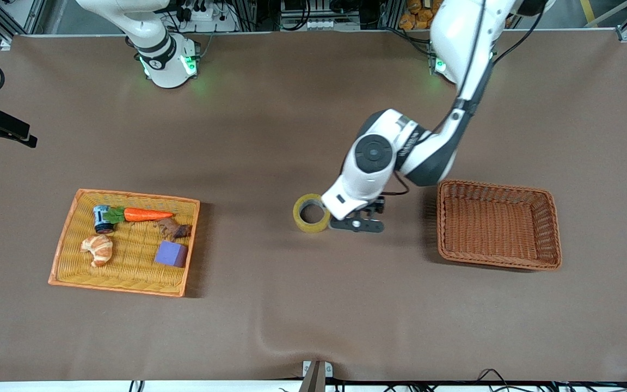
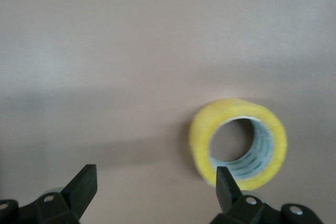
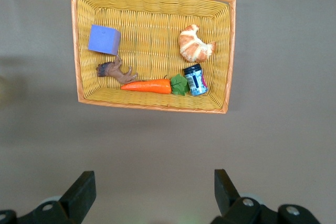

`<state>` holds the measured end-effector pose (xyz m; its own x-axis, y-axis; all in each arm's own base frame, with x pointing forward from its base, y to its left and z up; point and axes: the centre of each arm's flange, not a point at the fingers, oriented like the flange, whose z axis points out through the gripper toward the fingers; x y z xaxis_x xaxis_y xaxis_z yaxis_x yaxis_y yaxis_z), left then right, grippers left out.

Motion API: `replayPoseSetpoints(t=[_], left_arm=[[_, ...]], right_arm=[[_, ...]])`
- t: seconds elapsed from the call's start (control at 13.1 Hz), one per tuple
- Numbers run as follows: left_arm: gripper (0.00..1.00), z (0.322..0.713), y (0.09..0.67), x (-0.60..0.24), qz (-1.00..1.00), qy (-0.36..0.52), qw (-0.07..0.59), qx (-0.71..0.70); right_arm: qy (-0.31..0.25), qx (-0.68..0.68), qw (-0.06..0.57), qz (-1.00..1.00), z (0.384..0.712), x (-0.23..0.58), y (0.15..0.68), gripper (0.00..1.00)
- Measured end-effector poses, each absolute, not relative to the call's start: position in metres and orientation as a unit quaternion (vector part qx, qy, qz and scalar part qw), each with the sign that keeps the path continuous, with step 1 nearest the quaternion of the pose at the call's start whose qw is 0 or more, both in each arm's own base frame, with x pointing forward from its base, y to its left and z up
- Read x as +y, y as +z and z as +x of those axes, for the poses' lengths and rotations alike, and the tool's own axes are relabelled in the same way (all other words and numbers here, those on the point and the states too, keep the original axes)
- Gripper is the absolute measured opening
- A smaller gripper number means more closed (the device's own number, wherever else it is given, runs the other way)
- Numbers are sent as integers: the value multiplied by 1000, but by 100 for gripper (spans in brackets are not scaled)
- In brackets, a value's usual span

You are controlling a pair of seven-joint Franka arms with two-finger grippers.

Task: Transfer tape with both arms
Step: 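Lower the left gripper onto the tape roll and grasp it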

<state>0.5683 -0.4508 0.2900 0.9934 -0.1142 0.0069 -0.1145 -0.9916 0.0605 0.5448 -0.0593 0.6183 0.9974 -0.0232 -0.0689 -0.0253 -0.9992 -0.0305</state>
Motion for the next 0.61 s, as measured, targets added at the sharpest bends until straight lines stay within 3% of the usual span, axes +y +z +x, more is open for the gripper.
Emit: replayPoseSetpoints(t=[0.61], left_arm=[[100,551,210,-479,997,-13,43,-60]], right_arm=[[23,13,15,-1000,545,-60,630,100]])
